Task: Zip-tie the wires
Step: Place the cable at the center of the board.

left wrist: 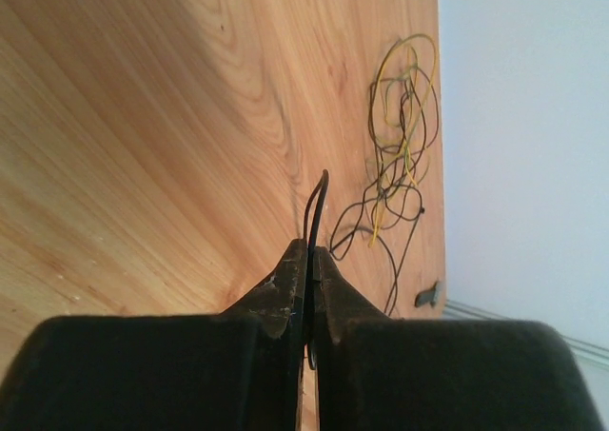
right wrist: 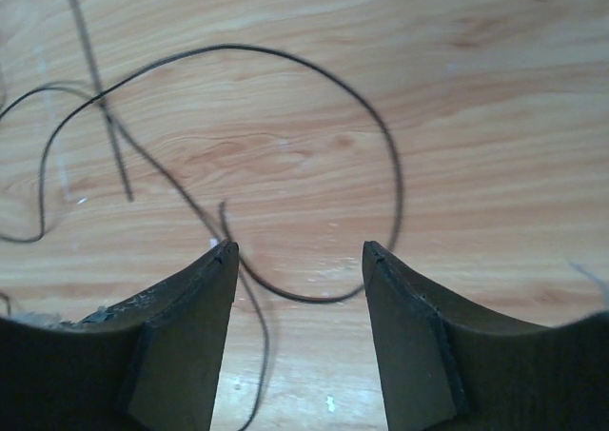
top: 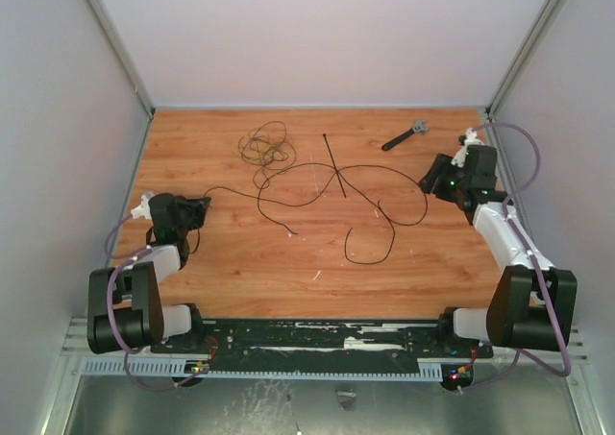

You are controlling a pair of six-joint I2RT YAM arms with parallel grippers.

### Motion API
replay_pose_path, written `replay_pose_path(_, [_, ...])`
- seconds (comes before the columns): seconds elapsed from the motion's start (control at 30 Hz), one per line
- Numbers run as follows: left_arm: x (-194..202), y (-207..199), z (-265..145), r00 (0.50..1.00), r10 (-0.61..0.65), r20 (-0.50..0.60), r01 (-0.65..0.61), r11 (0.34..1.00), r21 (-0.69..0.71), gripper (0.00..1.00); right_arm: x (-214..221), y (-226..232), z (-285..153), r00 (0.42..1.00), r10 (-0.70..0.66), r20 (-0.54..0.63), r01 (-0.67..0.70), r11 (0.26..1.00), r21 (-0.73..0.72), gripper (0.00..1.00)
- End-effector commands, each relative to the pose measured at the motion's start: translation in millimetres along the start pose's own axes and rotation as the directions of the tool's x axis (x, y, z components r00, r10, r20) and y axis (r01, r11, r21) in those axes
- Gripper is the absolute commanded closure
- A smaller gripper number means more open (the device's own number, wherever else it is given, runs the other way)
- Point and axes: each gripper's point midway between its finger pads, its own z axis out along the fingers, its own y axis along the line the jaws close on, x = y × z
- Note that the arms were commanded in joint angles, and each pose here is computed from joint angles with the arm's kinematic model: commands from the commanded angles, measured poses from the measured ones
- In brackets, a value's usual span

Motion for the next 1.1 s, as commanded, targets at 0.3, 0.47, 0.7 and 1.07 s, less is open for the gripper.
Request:
replay_pose_path(0.3, [-29.3,-2.4,-3.3,0.997,0.042,0.068,-0.043,0.999,0.005,0.83,31.3,102.3,26.4,0.982,-0.156,-0.111,0.122,0.957,-0.264,0.37])
replay_pose_path(0.47, [-16.6,2.8,-1.8,0.999,0.053,0.010,-0.053,0.998,0.019,0.55,50.3,143.8,35.3,0.967,-0.202,-0.153,0.139,0.929,-0.344,0.34])
replay_pose_path(0.7, [-38.2,2.7,-12.1,0.978,0.198,0.070,-0.192,0.978,-0.081,0.09,62.9,180.9,40.4,0.951,-0.244,-0.192,0.147,0.898,-0.414,0.32])
replay_pose_path(1.07, [-61.2,-41.7,-60.8,0.929,0.321,0.183,-0.322,0.946,-0.022,0.02,82.2,220.8,60.1,0.925,-0.295,-0.239,0.155,0.869,-0.470,0.30])
